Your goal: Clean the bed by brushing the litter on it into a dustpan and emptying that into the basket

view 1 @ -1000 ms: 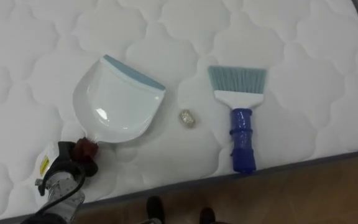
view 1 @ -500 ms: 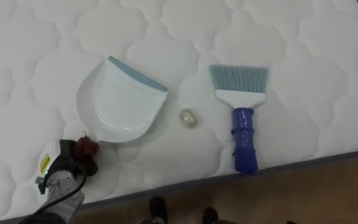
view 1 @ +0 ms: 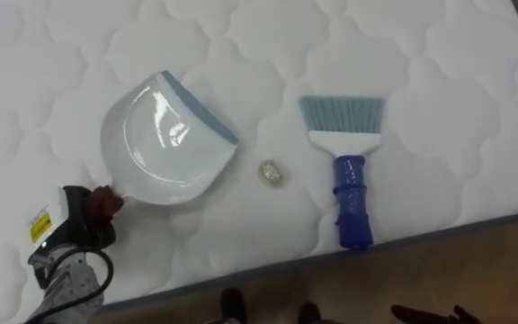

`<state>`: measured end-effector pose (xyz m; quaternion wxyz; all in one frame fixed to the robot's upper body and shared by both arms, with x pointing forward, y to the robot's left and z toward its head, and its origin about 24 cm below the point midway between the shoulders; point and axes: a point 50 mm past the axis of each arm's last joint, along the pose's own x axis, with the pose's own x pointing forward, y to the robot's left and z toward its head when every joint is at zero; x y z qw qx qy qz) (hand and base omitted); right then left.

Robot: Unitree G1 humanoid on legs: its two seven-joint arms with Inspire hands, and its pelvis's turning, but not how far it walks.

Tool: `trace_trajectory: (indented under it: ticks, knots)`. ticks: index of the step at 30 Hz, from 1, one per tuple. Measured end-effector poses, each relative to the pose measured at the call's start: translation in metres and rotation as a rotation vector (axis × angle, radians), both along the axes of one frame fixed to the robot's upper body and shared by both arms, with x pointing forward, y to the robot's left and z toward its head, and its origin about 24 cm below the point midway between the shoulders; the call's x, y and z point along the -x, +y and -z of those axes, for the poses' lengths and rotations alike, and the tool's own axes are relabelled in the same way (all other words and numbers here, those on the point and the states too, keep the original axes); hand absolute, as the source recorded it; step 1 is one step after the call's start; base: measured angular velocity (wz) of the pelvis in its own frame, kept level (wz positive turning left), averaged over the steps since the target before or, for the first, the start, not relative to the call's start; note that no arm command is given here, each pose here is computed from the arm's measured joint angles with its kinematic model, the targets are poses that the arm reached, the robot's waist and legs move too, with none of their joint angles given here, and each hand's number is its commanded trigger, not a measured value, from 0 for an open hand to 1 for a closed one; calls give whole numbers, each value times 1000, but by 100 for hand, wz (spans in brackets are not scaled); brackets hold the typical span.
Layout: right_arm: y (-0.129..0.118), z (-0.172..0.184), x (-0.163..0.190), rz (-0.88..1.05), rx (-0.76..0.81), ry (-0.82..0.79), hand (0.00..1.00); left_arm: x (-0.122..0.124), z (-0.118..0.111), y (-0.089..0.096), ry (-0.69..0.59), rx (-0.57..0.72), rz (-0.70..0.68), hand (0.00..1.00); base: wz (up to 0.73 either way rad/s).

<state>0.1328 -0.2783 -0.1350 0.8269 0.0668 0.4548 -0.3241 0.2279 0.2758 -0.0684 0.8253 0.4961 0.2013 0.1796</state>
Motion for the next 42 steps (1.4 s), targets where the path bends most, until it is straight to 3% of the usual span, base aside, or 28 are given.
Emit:
trace_trajectory:
  ticks: [8,18,27,31,42]
  knots:
    - [-19,-26,-32,84,133,-143,0,17,11,0,58,-26,38,100,-5]
    - [-25,-66,-70,132,321,-344,0,26,13,1,64,-33,98,100,1]
    - [-23,-95,-93,71,527,-437,0,39,22,1,164,-1,136,100,-6]
    - [-17,-119,-107,51,626,-572,0,44,24,3,197,14,153,100,0]
    - [-1,-138,-122,-76,742,-682,0,45,29,0,279,75,198,100,-1]
